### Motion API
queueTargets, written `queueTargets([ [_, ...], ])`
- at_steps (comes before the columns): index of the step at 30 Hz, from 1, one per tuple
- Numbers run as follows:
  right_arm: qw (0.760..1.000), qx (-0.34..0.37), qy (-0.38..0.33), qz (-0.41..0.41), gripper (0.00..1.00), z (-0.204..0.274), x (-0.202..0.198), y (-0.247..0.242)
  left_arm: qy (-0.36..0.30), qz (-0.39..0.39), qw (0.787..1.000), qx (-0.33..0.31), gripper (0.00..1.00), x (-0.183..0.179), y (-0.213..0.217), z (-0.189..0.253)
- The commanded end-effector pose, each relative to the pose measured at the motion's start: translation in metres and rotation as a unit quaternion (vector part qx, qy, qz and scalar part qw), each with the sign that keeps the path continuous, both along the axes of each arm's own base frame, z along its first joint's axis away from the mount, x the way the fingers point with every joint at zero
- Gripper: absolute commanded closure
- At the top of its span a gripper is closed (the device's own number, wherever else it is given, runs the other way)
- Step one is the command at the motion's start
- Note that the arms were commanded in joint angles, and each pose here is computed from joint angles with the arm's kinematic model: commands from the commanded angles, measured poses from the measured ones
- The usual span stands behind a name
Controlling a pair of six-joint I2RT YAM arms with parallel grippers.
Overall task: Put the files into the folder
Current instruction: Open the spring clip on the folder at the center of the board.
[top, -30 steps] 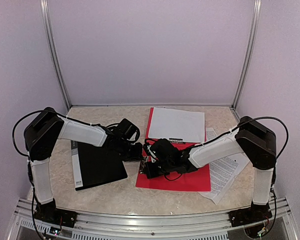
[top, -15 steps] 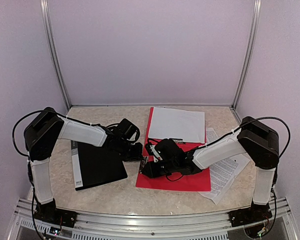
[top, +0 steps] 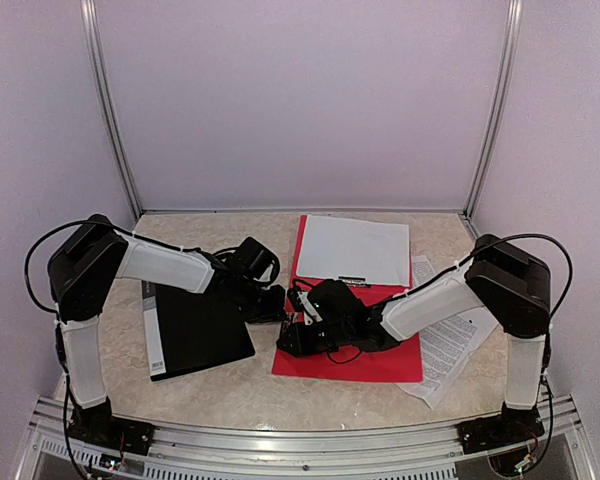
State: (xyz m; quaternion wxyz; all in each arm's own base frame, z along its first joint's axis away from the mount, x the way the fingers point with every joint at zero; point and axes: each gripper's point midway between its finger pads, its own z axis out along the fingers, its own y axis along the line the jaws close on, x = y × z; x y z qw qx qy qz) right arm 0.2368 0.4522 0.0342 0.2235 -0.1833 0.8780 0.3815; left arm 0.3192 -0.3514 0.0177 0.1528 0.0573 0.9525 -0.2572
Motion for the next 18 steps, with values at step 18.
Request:
queueTargets([
  [18,0.998,-0.041,0.014,-0.048,0.85,-0.03,0.02,-0.009,0.068,-0.016,0.996,0.049,1.0,-0.04,0.021,-0.032],
])
